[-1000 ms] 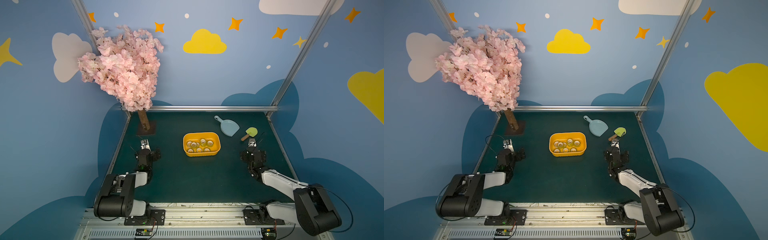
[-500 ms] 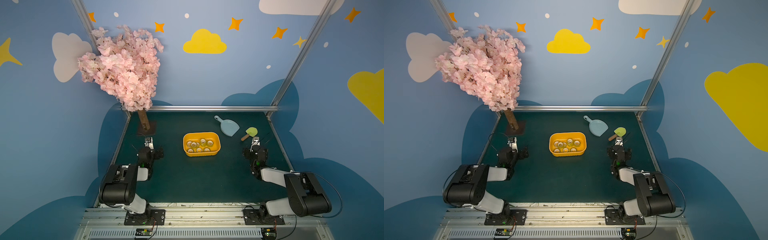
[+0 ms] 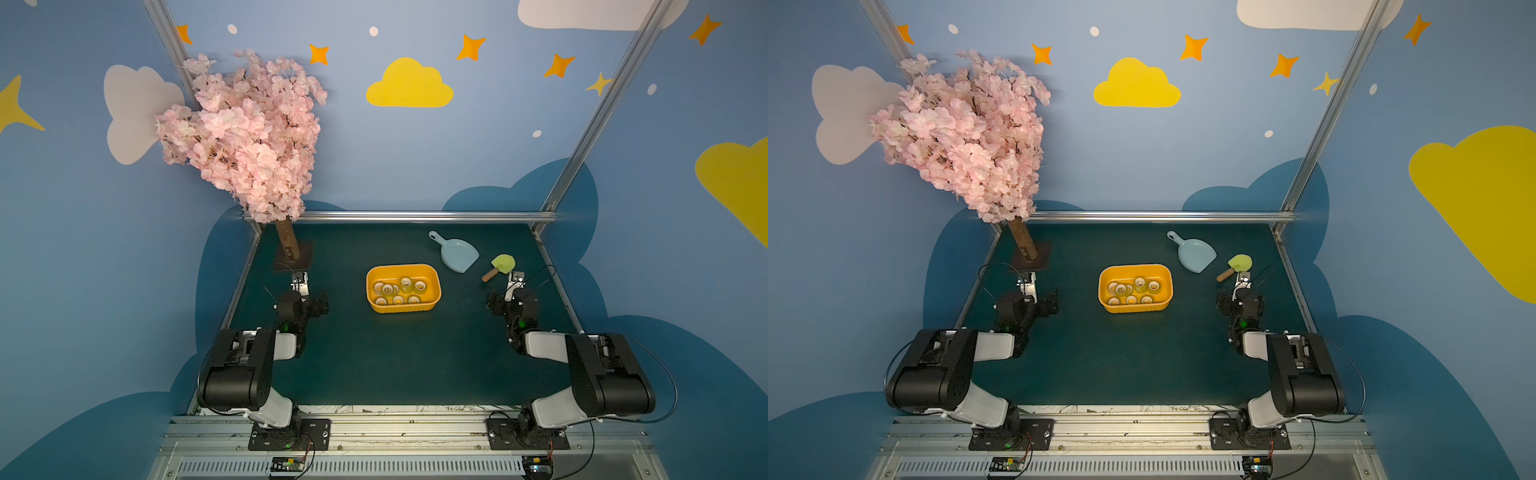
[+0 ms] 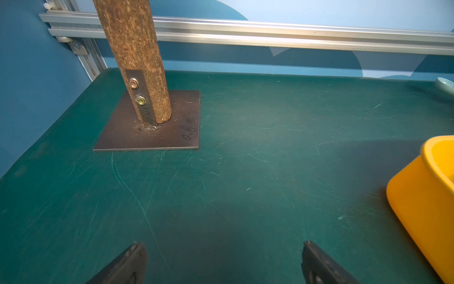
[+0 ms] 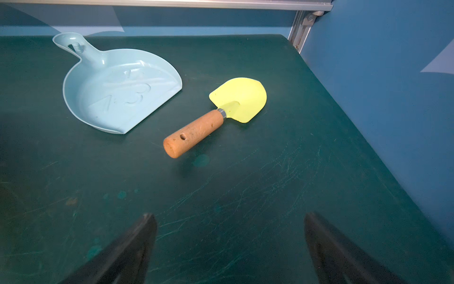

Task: Put the transparent tape into the storage box
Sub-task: Reset both arms

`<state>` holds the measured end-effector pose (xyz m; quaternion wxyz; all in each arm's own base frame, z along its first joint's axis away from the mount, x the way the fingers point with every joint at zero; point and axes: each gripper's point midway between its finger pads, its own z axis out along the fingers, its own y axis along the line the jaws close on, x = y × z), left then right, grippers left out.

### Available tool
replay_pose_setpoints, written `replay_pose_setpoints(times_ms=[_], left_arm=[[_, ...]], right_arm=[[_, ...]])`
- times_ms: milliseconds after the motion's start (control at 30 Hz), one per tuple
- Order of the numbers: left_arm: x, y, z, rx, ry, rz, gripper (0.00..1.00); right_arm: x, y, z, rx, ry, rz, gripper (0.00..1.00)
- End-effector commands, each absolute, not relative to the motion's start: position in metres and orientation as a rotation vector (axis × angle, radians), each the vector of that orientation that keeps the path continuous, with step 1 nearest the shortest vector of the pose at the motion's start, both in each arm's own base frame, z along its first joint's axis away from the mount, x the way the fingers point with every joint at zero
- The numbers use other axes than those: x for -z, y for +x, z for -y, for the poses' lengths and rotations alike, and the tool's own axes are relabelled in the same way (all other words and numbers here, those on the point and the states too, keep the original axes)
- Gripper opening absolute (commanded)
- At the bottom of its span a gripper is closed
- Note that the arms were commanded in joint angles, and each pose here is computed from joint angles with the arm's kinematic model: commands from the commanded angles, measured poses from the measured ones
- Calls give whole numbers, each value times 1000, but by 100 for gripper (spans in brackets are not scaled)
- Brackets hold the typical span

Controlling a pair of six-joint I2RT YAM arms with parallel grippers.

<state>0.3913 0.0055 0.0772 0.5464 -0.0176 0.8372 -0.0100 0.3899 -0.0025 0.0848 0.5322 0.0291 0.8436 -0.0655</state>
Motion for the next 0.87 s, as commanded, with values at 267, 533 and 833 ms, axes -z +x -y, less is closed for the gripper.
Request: replay_pose_setpoints(times_ms=[267, 533, 833], left_arm=[[-82, 393, -2, 27, -10, -1980, 100], [-83, 394, -2, 27, -10, -1979, 100], [-83, 394, -2, 29, -11, -1982, 100]], right_arm=[[-88, 391, 0, 141, 45, -2036, 99], [-89, 391, 0, 142, 46, -2036, 99], [-89, 390, 0, 142, 45, -2036, 98]])
